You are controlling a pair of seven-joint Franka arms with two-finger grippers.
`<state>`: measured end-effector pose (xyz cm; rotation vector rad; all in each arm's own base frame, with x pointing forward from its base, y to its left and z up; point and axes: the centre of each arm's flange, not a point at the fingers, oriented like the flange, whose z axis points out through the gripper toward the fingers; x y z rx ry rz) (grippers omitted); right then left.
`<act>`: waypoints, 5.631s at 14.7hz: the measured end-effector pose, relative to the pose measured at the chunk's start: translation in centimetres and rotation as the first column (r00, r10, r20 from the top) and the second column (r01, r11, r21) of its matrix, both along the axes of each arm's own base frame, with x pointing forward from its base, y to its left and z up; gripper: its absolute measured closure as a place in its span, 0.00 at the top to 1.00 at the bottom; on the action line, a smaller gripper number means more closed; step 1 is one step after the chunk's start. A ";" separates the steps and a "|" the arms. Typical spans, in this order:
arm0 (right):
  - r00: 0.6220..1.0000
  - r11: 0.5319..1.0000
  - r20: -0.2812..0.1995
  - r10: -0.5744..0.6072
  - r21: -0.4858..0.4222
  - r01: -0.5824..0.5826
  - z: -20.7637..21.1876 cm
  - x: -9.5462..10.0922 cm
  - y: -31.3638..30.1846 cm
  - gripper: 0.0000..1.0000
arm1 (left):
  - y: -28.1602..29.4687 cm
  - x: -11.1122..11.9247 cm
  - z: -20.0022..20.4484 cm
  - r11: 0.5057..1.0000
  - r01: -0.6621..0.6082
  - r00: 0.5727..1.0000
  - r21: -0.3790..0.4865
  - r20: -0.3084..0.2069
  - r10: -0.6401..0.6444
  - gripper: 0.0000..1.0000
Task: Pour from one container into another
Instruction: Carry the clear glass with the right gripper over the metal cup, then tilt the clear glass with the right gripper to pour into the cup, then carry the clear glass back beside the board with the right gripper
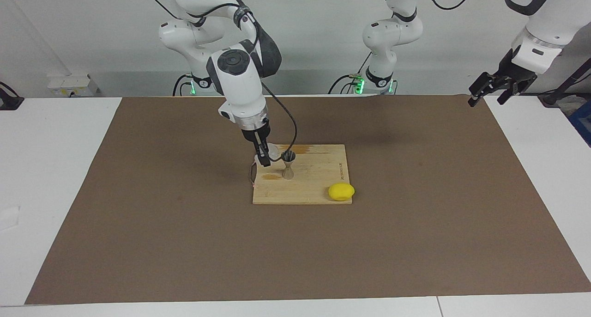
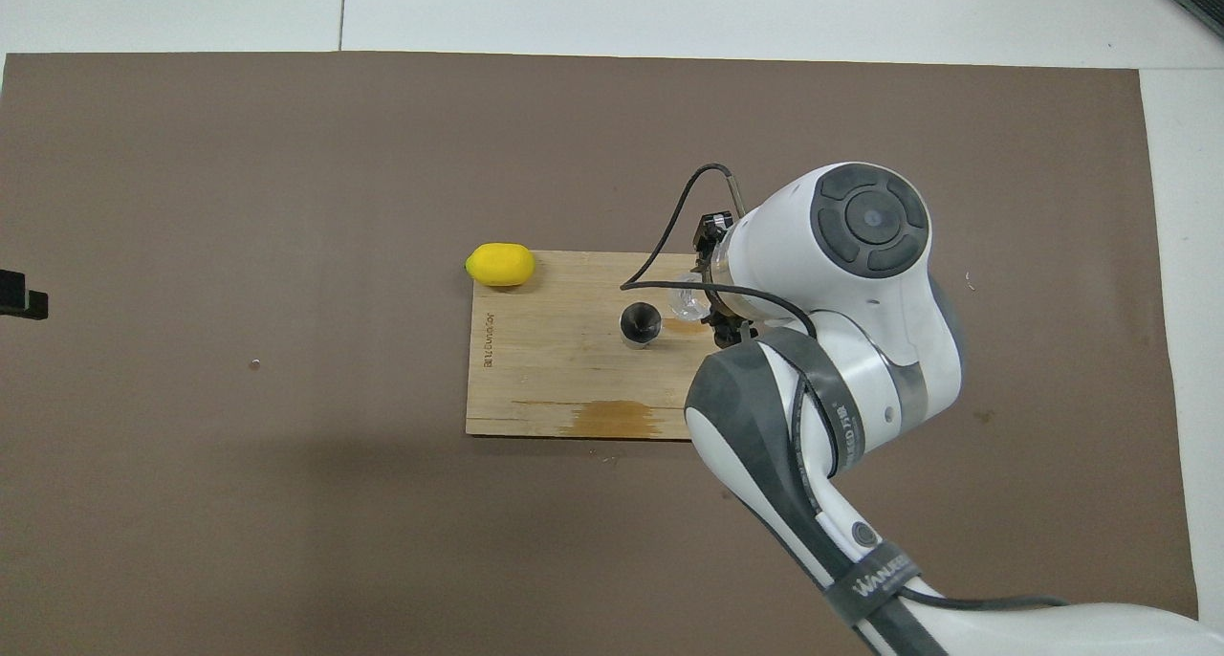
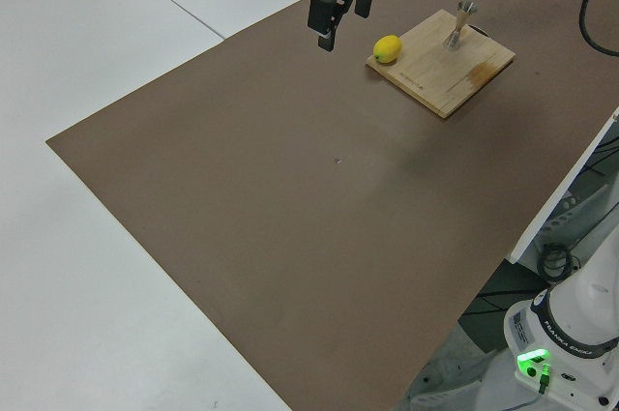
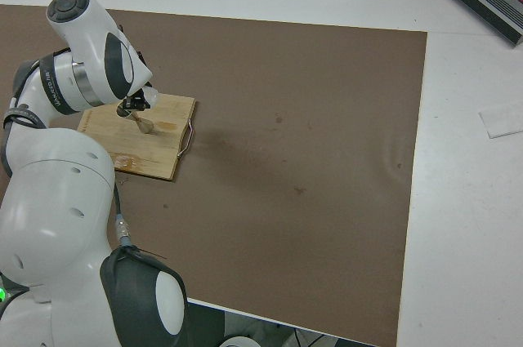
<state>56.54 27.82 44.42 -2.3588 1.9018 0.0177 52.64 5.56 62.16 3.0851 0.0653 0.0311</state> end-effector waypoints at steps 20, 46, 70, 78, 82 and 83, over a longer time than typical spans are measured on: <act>0.959 0.933 0.139 0.247 -0.301 -0.197 -0.5 -3.3 6.5 0.50 | -3.2 0.6 1.6 0.998 0.050 0.999 0.032 0.017 -0.051 1.00; 0.997 0.997 -0.037 -0.066 0.025 0.067 -1.9 1.1 -1.1 0.50 | -2.0 1.5 1.9 0.999 0.026 0.996 0.044 0.083 -0.030 1.00; 0.971 0.876 -0.152 -0.187 0.422 0.235 -15.9 -1.0 -26.4 0.50 | -2.0 1.6 1.9 0.999 0.026 0.996 0.044 0.084 -0.030 1.00; 0.974 0.876 -0.108 -0.199 0.426 0.227 -13.5 -0.9 -27.2 1.00 | -3.4 1.7 1.9 0.999 0.016 0.996 0.042 0.086 -0.020 1.00; 1.000 0.955 -0.021 0.021 0.298 -0.014 -9.5 -1.5 -26.9 1.00 | -3.8 1.7 1.9 0.999 0.021 0.996 0.041 0.086 -0.024 1.00; 0.994 0.963 -0.007 0.112 0.249 -0.107 -8.6 -1.8 -26.4 1.00 | -3.8 1.7 1.9 0.999 0.020 0.996 0.041 0.087 -0.024 1.00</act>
